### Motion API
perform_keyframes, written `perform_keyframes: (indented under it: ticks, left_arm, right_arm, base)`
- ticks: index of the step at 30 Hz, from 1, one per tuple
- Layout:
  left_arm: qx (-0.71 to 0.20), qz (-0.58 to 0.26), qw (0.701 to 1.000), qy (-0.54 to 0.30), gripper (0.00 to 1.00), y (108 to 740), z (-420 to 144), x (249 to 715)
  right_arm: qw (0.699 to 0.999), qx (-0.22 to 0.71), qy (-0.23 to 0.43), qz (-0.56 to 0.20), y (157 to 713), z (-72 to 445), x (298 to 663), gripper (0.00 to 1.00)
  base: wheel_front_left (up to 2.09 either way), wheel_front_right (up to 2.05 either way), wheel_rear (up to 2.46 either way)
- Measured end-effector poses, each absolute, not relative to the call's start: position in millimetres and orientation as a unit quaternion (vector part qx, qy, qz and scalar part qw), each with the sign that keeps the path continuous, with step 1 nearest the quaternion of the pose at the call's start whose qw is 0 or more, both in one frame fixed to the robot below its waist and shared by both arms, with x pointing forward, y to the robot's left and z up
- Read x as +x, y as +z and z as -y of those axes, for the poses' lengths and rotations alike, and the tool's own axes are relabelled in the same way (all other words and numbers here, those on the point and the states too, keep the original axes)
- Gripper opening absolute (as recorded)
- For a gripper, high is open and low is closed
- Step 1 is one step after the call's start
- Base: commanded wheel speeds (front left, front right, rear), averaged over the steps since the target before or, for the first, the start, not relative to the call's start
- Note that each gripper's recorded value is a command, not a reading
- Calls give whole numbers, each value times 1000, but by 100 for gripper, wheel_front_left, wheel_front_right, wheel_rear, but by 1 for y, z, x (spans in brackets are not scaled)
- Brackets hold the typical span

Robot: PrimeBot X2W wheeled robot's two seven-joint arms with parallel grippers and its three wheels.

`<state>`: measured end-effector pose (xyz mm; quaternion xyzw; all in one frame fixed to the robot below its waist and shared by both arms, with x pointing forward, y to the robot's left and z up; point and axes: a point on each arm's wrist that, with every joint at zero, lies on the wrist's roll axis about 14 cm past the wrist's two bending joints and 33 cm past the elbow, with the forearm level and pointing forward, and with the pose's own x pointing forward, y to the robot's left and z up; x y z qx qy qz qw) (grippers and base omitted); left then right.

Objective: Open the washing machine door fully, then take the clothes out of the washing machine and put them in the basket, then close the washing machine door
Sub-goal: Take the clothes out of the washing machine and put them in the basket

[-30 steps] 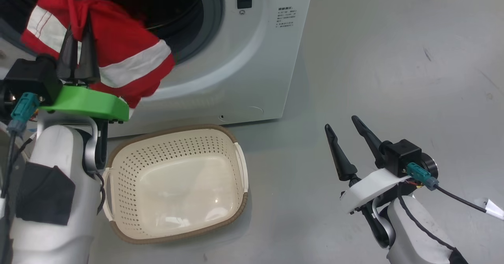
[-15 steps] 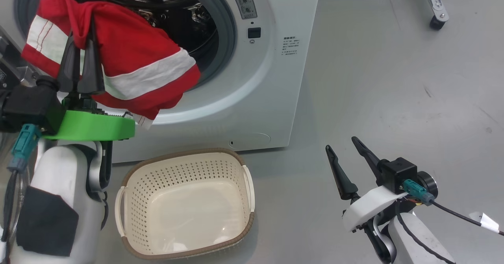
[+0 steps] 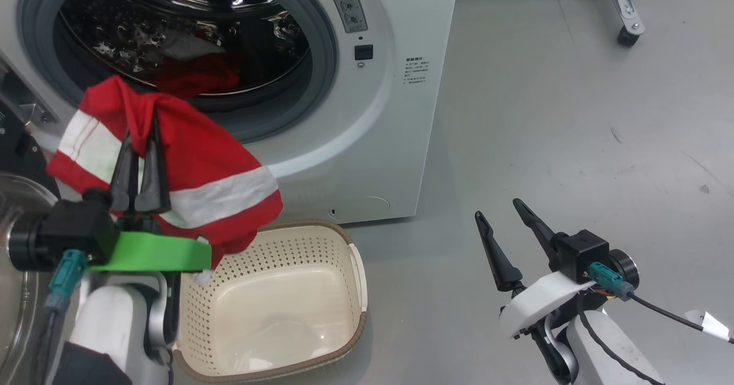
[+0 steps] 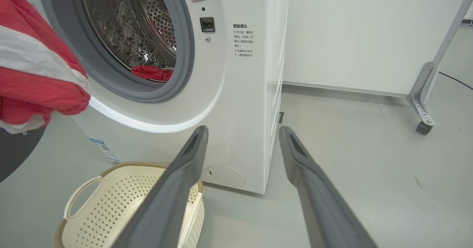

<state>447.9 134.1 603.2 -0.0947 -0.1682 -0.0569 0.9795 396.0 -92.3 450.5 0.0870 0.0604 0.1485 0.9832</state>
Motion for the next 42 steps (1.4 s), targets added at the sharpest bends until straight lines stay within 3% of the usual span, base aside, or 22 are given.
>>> perform_keyframes:
  ticks: [12, 27, 42]
  left_arm:
    - [-133, -47, 989, -45, 0, 467, -119, 419]
    - [-133, -188, 972, -50, 0, 369, -101, 416]
    - [-142, -262, 950, -87, 0, 299, -64, 458]
  right_arm:
    - [984, 88, 135, -72, 440, 101, 401, 100]
    - [986, 89, 116, -79, 425, 116, 427, 100]
    - [988, 84, 83, -95, 397, 141, 458, 100]
  base:
    - [0, 0, 0]
    - [0, 0, 0]
    - [0, 0, 0]
